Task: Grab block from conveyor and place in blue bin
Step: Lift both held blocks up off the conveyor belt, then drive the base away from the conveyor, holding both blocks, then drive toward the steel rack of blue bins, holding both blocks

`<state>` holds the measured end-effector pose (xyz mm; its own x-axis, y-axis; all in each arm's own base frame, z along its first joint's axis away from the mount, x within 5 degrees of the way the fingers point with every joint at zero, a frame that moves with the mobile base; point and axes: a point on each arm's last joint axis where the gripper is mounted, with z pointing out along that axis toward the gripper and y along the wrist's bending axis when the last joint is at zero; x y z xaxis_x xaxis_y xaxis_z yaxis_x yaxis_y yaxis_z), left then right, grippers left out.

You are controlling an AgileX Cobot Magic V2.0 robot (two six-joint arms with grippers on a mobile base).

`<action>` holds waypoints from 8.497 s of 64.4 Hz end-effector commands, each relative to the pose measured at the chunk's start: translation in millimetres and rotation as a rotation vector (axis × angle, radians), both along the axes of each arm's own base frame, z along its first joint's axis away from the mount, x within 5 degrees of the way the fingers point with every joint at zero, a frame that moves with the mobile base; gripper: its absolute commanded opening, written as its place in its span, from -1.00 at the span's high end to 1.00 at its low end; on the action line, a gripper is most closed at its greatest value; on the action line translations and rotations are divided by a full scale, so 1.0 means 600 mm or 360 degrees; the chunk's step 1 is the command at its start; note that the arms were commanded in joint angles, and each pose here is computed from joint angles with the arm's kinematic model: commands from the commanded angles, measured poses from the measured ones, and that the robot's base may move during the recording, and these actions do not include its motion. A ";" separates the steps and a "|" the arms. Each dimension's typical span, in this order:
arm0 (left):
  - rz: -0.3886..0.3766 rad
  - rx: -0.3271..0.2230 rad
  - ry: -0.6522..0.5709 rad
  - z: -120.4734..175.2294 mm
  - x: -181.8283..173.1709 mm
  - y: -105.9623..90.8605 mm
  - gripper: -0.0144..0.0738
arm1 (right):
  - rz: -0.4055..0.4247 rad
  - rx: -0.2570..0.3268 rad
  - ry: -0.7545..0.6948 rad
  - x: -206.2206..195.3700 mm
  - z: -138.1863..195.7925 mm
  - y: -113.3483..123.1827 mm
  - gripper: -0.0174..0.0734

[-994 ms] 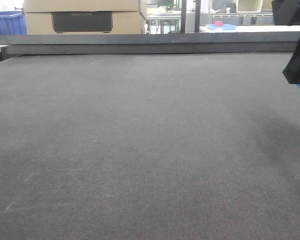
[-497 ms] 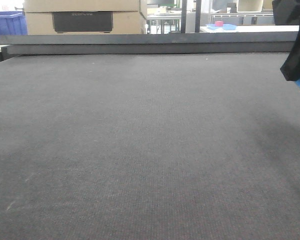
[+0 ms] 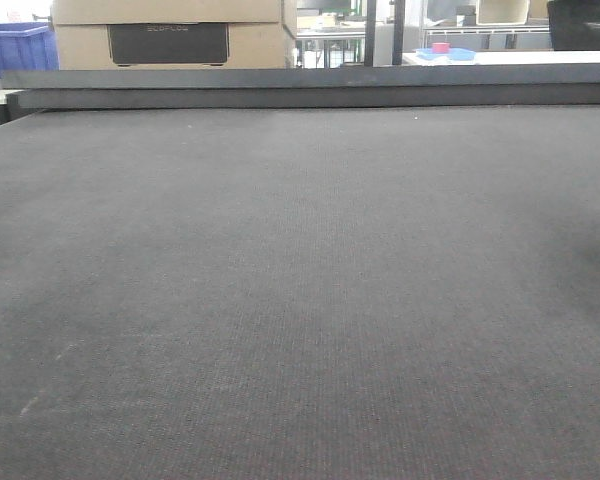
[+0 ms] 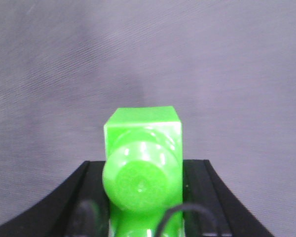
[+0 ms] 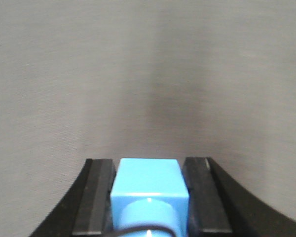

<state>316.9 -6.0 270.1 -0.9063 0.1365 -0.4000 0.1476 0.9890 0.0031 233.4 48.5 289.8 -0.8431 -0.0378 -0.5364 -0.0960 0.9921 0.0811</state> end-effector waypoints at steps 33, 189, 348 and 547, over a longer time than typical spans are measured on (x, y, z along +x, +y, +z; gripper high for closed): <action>-0.0098 -0.0100 -0.0691 0.134 -0.229 -0.031 0.92 | 0.0023 -0.0025 -0.0382 -0.128 0.010 -0.035 0.98; -0.0080 -0.0243 -0.1388 0.308 -0.371 -0.021 0.92 | 0.0076 0.0007 -0.1129 -0.227 0.239 -0.053 0.98; -0.0080 -0.0243 -0.1388 0.308 -0.371 -0.021 0.92 | 0.0076 0.0007 -0.1129 -0.227 0.239 -0.053 0.98; -0.0080 -0.0243 -0.1388 0.308 -0.371 -0.021 0.92 | 0.0076 0.0007 -0.1129 -0.227 0.239 -0.053 0.98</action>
